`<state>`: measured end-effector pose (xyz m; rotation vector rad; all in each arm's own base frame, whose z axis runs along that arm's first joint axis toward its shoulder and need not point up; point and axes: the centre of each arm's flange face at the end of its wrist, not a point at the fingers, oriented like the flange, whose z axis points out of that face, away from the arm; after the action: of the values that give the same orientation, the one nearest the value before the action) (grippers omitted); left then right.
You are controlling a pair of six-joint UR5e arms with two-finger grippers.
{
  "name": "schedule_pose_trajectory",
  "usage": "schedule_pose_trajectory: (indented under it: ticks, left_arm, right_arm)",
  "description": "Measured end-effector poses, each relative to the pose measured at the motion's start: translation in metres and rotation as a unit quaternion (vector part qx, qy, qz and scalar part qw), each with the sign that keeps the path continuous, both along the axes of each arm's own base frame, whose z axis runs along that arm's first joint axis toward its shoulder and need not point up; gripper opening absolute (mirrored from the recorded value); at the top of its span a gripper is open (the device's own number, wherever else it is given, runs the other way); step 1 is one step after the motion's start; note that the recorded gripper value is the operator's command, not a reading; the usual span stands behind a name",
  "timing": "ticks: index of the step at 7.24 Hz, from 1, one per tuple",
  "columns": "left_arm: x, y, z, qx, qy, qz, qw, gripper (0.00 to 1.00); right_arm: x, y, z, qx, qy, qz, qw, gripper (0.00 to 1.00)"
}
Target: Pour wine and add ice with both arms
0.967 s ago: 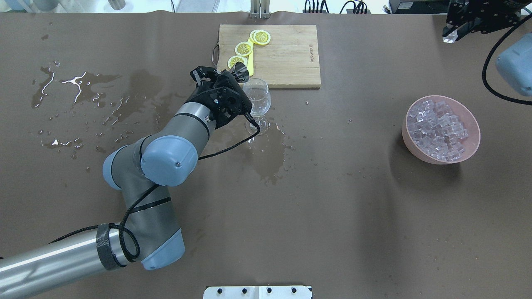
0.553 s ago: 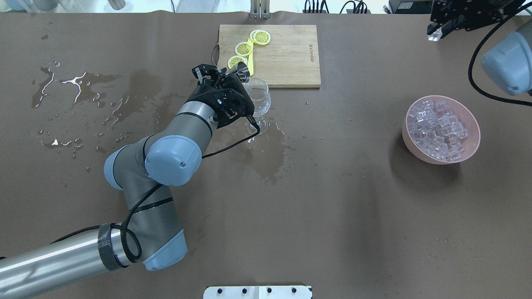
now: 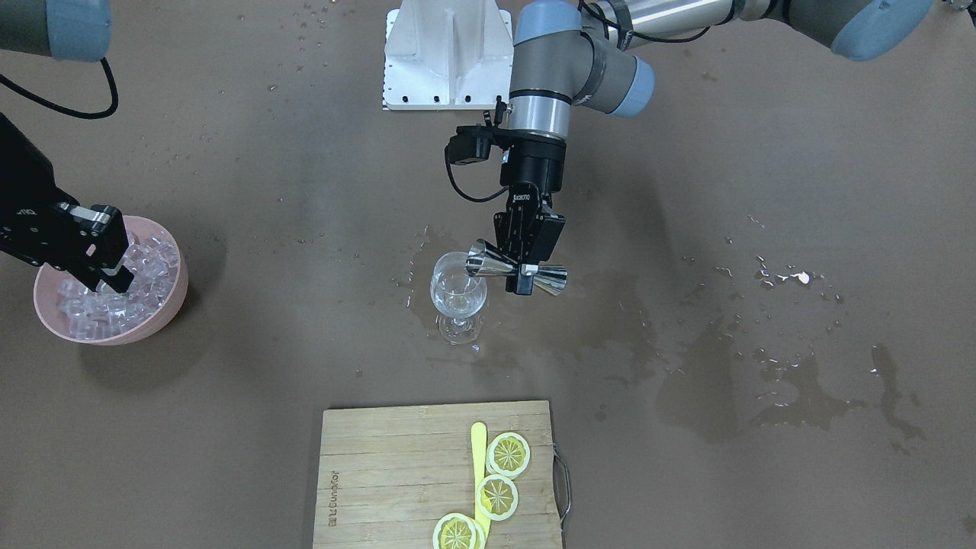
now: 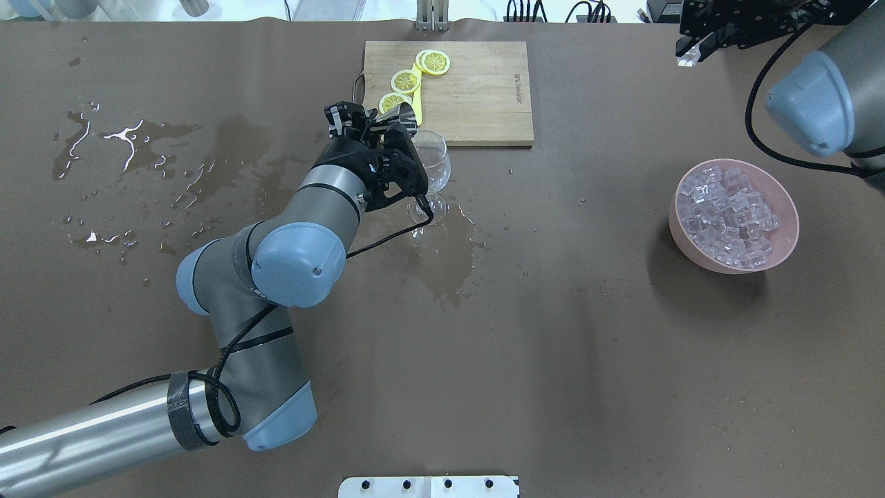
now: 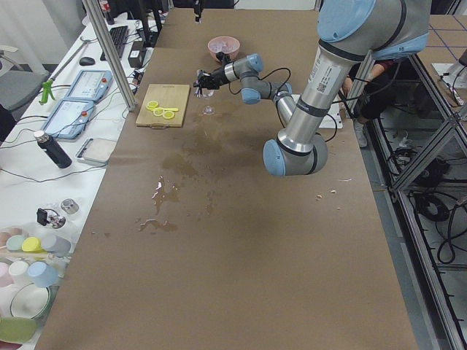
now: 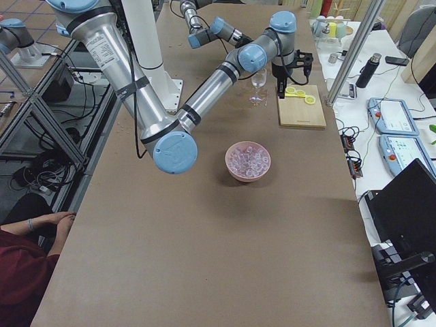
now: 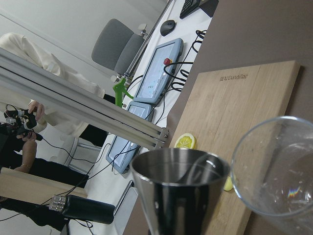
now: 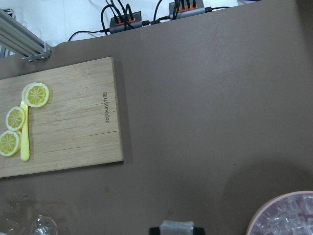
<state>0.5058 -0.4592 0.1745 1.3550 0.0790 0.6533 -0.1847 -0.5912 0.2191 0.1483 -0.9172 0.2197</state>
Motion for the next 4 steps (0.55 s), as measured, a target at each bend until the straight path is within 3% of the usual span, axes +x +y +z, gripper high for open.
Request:
schedule_pose_trajectory:
  ticks: [4]
  left_arm:
    - [0.000,-0.003,-0.003,0.015,-0.042,-0.007,0.9990,0.00]
  right_arm:
    - [-0.031,0.008,-0.029,0.011,-0.011,-0.015,0.9998,0.22]
